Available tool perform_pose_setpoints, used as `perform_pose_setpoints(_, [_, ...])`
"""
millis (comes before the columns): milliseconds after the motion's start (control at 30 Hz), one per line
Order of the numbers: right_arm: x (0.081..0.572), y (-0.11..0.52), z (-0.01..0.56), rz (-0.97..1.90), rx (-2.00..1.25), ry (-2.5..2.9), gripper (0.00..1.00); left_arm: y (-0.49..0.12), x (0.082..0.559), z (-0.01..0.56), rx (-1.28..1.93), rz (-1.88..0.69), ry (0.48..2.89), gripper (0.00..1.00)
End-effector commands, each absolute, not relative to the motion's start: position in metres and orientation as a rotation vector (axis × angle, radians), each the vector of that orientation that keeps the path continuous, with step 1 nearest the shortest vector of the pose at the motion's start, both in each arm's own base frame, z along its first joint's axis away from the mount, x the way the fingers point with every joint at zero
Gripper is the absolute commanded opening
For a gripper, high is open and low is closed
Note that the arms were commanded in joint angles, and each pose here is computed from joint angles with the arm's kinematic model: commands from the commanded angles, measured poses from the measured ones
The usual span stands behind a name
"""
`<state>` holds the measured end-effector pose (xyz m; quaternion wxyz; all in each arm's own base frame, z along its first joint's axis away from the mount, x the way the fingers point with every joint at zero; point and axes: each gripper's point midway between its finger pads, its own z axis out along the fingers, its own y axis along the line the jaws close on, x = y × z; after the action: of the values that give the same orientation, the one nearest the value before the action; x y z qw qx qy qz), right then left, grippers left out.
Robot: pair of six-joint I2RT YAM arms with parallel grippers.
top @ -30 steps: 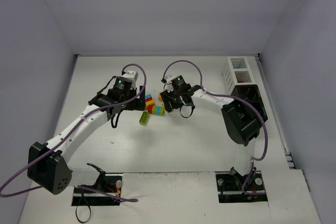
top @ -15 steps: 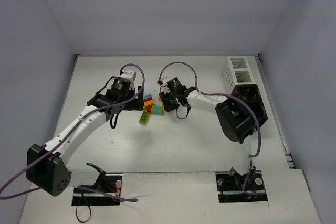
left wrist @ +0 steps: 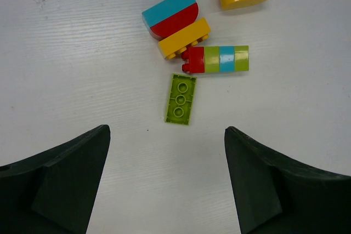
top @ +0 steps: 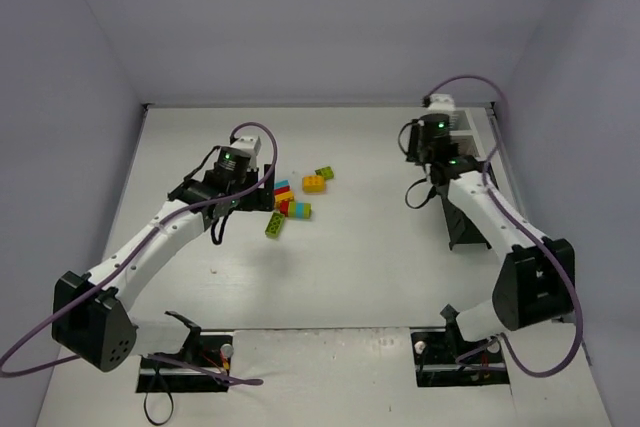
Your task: Sort the legos into containers by color
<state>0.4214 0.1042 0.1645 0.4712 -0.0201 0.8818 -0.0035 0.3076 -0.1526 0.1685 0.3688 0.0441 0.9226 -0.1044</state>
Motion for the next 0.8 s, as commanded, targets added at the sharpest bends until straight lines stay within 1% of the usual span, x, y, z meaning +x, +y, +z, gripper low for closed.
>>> perform_pose_setpoints(0, [0.416,0.020,0.194,-0.199,0.308,2.036,0.00,-0.160,0.324,0.196,0.097,-0.317,2.280,0.78])
perform_pose_setpoints(100, [0.401,-0.035,0.187,-0.284,0.515,2.041,0.00,-0.162,0.325,0.198,0.102,-0.326,2.277,0.78])
perform_pose_setpoints(233, [0.387,-0.063,0.181,-0.316,0.673,2.021,0.00,-0.163,0.326,0.198,0.107,-0.330,2.276,0.78])
perform_pose_setpoints(333, [0.382,-0.073,0.172,-0.346,0.725,2.025,0.00,-0.162,0.326,0.197,0.106,-0.329,2.276,0.78])
perform_pose_setpoints(433, [0.377,-0.084,0.163,-0.372,0.773,2.038,0.04,-0.163,0.325,0.197,0.106,-0.330,2.277,0.78])
perform_pose_setpoints(500, [0.376,-0.086,0.161,-0.380,0.793,2.038,0.11,-0.162,0.325,0.198,0.104,-0.330,2.276,0.78])
perform_pose_setpoints(533, [0.376,-0.086,0.160,-0.384,0.798,2.037,0.23,-0.162,0.325,0.198,0.104,-0.331,2.274,0.78])
perform_pose_setpoints(600, [0.377,-0.086,0.161,-0.379,0.792,2.040,0.32,-0.163,0.325,0.197,0.108,-0.329,2.277,0.78])
perform_pose_setpoints(633, [0.379,-0.085,0.163,-0.374,0.790,2.036,0.40,-0.162,0.325,0.197,0.107,-0.326,2.277,0.78])
perform_pose_setpoints(700, [0.379,-0.084,0.166,-0.365,0.782,2.036,0.48,-0.162,0.325,0.196,0.106,-0.327,2.280,0.78])
perform_pose_setpoints(733, [0.380,-0.083,0.170,-0.355,0.777,2.031,0.54,-0.162,0.325,0.198,0.106,-0.329,2.277,0.78])
perform_pose_setpoints(767, [0.380,-0.080,0.172,-0.346,0.771,2.034,0.55,-0.163,0.326,0.198,0.106,-0.329,2.276,0.78])
